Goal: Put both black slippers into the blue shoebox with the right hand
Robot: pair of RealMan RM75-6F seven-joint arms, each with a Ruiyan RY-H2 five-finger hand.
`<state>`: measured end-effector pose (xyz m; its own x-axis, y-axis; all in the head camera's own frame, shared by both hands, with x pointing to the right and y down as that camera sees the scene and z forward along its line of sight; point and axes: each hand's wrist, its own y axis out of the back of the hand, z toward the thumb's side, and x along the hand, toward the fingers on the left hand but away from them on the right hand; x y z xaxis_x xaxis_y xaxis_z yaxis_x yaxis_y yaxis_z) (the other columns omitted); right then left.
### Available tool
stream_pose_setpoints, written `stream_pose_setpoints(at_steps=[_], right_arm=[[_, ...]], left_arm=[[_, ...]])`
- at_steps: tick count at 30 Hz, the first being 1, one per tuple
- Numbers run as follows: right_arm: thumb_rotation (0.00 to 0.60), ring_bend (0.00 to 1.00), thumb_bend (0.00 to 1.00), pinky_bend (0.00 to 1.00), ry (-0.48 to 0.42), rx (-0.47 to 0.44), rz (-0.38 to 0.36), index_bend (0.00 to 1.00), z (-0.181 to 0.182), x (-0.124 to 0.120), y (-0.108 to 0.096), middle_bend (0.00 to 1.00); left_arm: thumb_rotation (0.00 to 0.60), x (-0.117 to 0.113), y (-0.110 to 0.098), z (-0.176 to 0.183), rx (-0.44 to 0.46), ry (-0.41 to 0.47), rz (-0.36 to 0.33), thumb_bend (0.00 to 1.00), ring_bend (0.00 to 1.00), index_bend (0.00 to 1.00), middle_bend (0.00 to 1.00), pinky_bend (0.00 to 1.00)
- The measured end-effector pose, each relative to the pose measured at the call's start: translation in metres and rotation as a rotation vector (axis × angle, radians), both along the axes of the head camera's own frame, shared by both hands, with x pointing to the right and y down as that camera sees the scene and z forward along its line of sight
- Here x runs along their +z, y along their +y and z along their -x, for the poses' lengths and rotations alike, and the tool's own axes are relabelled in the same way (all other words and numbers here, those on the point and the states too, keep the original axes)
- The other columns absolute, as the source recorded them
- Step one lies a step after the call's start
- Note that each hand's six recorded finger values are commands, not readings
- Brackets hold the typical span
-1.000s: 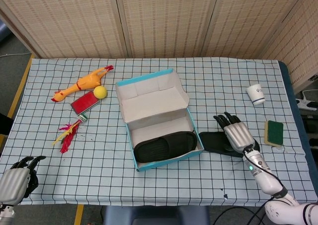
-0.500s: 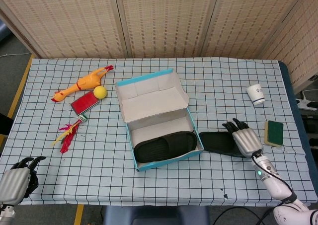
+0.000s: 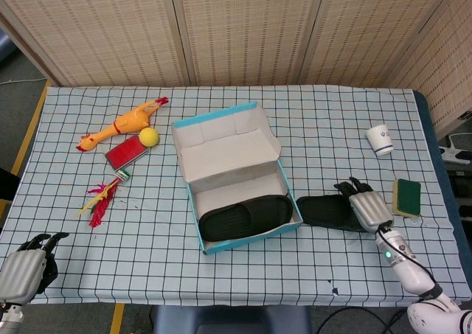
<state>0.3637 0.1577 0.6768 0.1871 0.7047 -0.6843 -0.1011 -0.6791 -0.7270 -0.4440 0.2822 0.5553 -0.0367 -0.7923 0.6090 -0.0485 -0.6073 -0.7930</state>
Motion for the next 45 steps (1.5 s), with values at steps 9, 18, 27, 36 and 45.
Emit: stream_pose_setpoints(at_steps=[9,18,27,36,45], right_arm=[[0.600,0.00,0.10,0.18,-0.060,0.019,-0.048,0.13,0.000,-0.021,-0.004,0.12],[0.600,0.00,0.10,0.18,-0.024,0.047,-0.014,0.13,-0.023,-0.021,0.008,0.12],[0.600,0.00,0.10,0.18,0.003,0.064,0.029,0.13,-0.032,-0.004,0.013,0.12],[0.600,0.07,0.10,0.26,0.046,0.071,0.059,0.21,-0.037,0.020,0.013,0.18],[0.600,0.35,0.12,0.41,-0.022,0.089,-0.012,0.49,-0.030,0.024,0.008,0.45]], left_arm=[[0.600,-0.001,0.000,-0.001,0.003,0.001,-0.003,0.43,0.19,0.22,0.19,0.31],[0.600,0.000,0.000,-0.001,0.002,0.000,0.000,0.43,0.19,0.22,0.19,0.31],[0.600,0.000,0.000,-0.001,0.004,-0.001,0.000,0.43,0.19,0.22,0.19,0.31],[0.600,0.000,0.001,-0.001,0.004,-0.002,0.002,0.43,0.19,0.22,0.19,0.31],[0.600,0.000,0.000,-0.001,0.003,-0.002,0.003,0.43,0.19,0.22,0.19,0.31]])
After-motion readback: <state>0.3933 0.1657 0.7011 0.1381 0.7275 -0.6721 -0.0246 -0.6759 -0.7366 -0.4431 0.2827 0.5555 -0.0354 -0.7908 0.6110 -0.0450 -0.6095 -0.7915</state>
